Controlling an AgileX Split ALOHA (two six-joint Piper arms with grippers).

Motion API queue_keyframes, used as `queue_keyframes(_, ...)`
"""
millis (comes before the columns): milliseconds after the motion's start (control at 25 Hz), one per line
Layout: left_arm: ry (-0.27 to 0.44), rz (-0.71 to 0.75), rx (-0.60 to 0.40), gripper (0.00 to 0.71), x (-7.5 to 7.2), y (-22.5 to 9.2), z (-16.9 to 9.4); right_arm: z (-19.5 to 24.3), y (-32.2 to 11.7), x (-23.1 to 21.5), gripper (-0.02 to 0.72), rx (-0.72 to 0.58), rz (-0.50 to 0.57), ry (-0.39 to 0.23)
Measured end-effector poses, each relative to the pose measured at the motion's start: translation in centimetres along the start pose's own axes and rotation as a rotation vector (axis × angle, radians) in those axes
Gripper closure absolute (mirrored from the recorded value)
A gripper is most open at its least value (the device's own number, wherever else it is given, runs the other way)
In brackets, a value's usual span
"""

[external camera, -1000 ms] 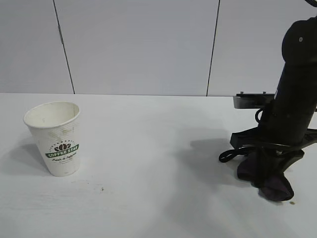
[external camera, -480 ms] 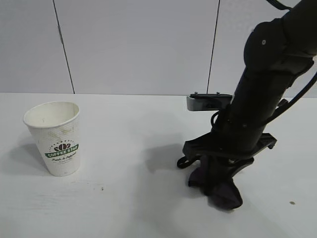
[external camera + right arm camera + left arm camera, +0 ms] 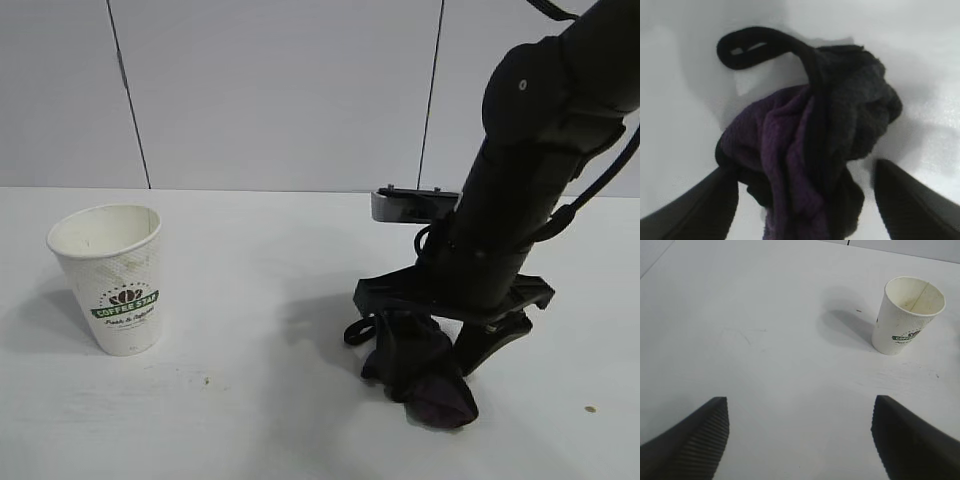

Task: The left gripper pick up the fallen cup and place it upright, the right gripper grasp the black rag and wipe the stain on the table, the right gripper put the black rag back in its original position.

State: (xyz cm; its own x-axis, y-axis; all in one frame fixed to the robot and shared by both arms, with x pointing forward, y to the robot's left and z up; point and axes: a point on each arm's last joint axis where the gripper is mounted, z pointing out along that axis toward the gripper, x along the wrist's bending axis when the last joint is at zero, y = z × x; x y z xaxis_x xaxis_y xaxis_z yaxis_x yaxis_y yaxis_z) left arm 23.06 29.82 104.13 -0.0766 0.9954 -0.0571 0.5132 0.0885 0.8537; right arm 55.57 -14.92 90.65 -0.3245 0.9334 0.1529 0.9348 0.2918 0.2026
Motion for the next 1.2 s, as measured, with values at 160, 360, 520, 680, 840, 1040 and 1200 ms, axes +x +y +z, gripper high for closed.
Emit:
queue_keyframes(160,0.000,0.000,0.000,0.143,0.0,0.0,0.0,-3.9,1.7,-1.8,0.158,-0.108,0.032,-0.039)
queue_keyframes(360,0.000,0.000,0.000,0.143,0.0,0.0,0.0,-9.5,3.0,-8.4,0.180,-0.220,0.127,-0.207)
queue_keyframes(520,0.000,0.000,0.000,0.143,0.0,0.0,0.0,-13.0,1.0,-15.2,0.180,-0.218,0.260,-0.354)
queue_keyframes(680,-0.001,0.000,0.000,0.143,0.0,0.0,0.0,-18.3,-2.7,-20.0,0.180,-0.291,0.430,-0.450)
queue_keyframes(840,-0.001,0.000,0.000,0.143,0.0,0.0,0.0,-25.2,-6.7,-20.9,0.180,-0.466,0.571,-0.524)
queue_keyframes(1040,-0.001,0.000,0.000,0.143,0.0,0.0,0.0,-33.2,-10.4,-14.6,0.180,-0.774,0.520,-0.527)
queue_keyframes(1200,-0.001,0.000,0.000,0.143,0.0,0.0,0.0,-37.9,-14.4,-6.9,0.180,-1.011,0.323,-0.467)
